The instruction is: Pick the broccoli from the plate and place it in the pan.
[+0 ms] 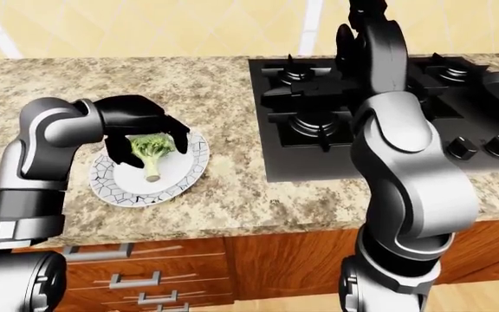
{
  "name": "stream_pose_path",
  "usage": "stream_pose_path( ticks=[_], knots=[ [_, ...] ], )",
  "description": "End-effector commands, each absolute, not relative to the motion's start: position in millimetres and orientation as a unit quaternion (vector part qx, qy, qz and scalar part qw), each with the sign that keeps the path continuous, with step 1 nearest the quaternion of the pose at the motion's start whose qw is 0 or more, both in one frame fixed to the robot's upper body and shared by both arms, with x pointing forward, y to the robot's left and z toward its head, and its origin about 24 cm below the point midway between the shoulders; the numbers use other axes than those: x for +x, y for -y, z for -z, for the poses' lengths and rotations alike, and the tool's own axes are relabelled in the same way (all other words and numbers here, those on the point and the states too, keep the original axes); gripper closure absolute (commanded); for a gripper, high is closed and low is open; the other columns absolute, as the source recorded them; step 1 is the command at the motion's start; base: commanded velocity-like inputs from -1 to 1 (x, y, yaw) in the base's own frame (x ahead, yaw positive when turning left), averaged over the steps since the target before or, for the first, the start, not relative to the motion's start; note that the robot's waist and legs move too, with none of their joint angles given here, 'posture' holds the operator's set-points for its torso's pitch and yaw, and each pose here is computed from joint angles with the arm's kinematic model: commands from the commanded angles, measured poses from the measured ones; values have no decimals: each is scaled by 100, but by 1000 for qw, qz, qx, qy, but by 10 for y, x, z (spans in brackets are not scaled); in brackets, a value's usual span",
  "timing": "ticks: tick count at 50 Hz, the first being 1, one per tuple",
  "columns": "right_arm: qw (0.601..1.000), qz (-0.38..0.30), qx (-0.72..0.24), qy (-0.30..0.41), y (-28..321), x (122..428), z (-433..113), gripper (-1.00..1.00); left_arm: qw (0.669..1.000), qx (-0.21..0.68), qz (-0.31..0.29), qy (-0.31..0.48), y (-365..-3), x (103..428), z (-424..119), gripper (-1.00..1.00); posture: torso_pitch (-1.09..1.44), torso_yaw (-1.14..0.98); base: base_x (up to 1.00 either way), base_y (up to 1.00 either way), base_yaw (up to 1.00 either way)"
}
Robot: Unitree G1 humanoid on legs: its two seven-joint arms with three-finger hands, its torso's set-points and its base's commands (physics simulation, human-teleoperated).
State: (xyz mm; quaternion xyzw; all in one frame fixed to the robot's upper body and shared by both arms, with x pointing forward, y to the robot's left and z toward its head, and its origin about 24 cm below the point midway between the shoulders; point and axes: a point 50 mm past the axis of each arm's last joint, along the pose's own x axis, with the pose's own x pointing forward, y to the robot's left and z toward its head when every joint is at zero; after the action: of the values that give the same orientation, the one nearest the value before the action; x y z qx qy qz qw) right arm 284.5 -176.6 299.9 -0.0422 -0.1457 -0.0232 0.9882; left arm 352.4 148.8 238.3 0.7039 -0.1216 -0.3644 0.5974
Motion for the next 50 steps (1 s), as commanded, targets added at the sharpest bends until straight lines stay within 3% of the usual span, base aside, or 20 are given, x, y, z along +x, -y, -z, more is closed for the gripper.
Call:
stream_pose_path(
  ticks=[1,7,8,23,50],
  knots=[
    [981,28,-42,186,1776,2784,-3137,-100,600,710,331,162,-1481,3488,-2638,47,0,0,0,0,0],
    [981,27,-42,186,1776,2786,-3137,-100,603,709,322,170,-1486,3495,-2709,63,0,0,0,0,0],
    [981,29,-41,186,1779,2784,-3144,-100,607,709,313,174,-1505,3492,-2860,100,0,0,0,0,0],
    [983,27,-53,171,1742,2751,-3170,-100,612,708,303,181,-1506,3472,-3137,100,0,0,0,0,0],
    [984,23,-52,168,1740,2760,-3147,-100,611,709,301,180,-1521,3479,-3147,100,0,0,0,-23,0]
  ],
)
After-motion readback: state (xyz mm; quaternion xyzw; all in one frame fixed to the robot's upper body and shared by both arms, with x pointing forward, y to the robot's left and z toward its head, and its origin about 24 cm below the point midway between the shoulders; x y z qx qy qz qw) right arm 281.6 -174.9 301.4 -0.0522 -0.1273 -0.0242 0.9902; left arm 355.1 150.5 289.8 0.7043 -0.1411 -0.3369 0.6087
